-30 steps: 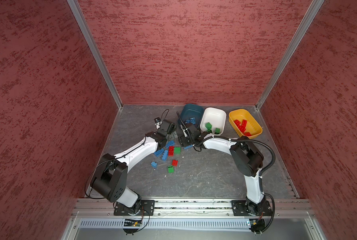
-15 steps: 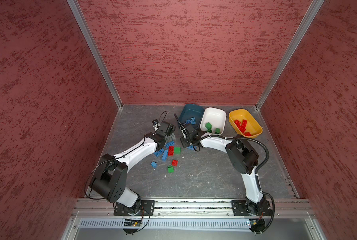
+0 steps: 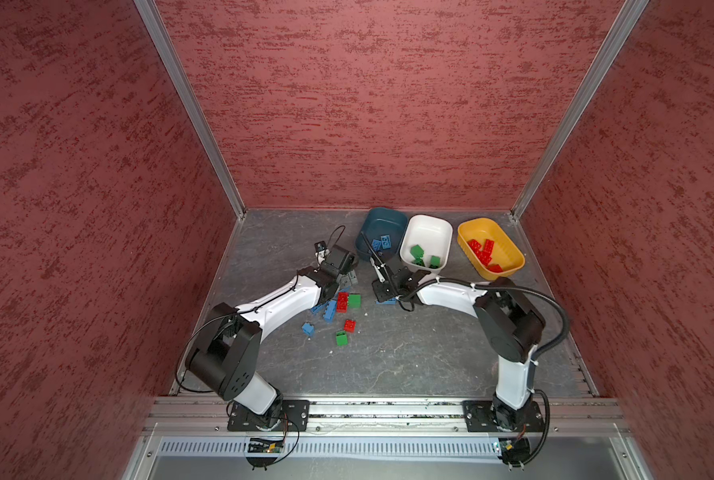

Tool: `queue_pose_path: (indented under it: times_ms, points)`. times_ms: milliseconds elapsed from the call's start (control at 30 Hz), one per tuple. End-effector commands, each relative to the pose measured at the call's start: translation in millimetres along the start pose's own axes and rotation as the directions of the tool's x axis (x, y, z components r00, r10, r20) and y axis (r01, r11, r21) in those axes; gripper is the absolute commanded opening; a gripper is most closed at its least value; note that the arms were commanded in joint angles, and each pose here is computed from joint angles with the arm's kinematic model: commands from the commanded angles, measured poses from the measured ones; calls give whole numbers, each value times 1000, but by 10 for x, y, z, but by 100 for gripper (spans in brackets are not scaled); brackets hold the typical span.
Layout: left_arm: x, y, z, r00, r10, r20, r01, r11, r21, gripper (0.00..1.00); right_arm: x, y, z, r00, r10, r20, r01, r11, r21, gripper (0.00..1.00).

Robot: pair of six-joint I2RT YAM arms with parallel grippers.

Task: Sort the legos into containers by color
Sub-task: 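Carry the green brick into the white bin while the left reaches a blue brick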

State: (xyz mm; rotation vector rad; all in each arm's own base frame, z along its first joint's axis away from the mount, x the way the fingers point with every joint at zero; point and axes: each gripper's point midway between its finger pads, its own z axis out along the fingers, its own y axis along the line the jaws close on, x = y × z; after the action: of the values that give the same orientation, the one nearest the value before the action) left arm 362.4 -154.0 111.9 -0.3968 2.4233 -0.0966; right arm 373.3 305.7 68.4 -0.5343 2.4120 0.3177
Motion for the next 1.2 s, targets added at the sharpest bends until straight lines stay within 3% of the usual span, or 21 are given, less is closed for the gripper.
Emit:
queue_pose_path:
  times_ms: [0,167,367,533,733,900,1167]
  points:
    - [-98,-203,-21,998,56,40,-57,998,38,99,-462,-62,-366,979,42,199,-35,999,-40,29]
    - [-62,-460,-24,990,135,39,-139,984,111,99,-564,-486,-670,946,148,287,-145,989,-35,29]
    - [70,-817,-31,953,300,27,-299,932,207,99,-473,-1126,-689,925,270,265,-283,959,10,29]
    - [337,-1161,-93,860,509,44,-489,794,362,99,-457,-1553,-566,935,278,221,-303,949,89,29]
    - [673,-1306,-96,699,713,56,-667,621,411,99,-586,-1974,-313,954,244,174,-280,933,224,30]
    - [830,-1327,-36,600,799,44,-735,529,424,99,-853,-2164,-153,959,223,174,-265,923,278,33]
    - [912,-1349,68,496,868,36,-795,436,422,100,-1123,-2233,-48,961,206,183,-253,922,291,38]
